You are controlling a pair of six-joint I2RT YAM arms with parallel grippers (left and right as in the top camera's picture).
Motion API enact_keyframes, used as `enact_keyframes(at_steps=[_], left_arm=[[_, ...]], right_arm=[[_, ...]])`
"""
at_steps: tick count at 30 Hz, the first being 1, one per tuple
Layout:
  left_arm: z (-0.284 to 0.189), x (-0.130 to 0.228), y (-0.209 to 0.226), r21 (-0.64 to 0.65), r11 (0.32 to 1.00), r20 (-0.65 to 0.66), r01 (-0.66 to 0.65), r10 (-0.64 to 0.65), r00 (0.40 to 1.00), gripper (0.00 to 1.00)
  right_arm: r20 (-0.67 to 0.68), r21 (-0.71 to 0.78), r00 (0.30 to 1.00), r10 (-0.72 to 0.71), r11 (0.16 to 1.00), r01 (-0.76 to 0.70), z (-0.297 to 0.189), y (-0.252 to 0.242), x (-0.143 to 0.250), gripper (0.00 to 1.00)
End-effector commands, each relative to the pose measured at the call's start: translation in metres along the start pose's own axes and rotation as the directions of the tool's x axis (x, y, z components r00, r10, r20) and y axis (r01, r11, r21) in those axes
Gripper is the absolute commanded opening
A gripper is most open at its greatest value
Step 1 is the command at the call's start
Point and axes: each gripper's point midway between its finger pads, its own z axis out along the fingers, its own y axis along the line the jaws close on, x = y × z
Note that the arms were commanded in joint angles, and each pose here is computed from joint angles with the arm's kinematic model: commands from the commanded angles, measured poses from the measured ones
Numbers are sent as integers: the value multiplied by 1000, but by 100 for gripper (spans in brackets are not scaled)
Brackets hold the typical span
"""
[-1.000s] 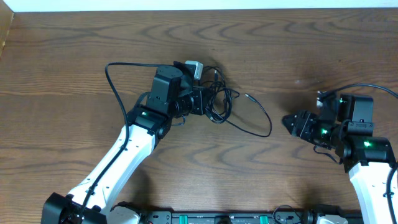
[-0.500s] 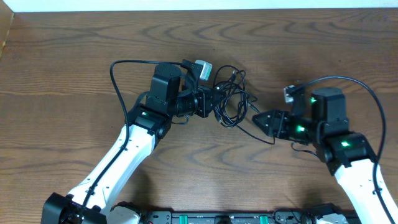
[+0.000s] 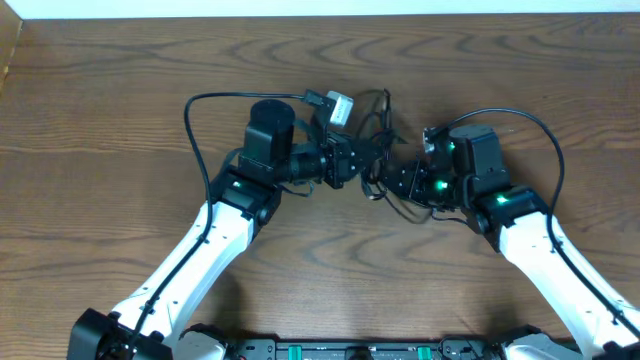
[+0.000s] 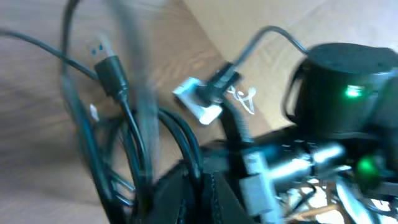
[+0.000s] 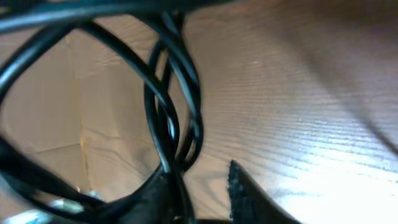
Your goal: Untangle cables
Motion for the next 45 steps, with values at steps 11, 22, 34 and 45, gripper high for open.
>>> enact_keyframes(at_steps=[11, 22, 34, 45], left_arm=[[-13, -16, -73, 311, 949, 4, -49, 50, 999, 8], [-10, -20, -66, 270, 955, 46, -123, 115, 992, 8], [-9, -24, -59, 234, 965, 67, -115, 102, 993, 8], [-9, -24, -59, 237, 968, 59, -87, 75, 995, 8]], right_arm=[[138, 338, 990, 27, 938, -73, -2, -71, -16, 1], [132, 255, 988, -84, 966, 49, -46, -48, -14, 31], [206, -76, 924, -323, 936, 345, -91, 48, 6, 42], [188, -95, 949, -252, 957, 273, -47, 58, -5, 32]])
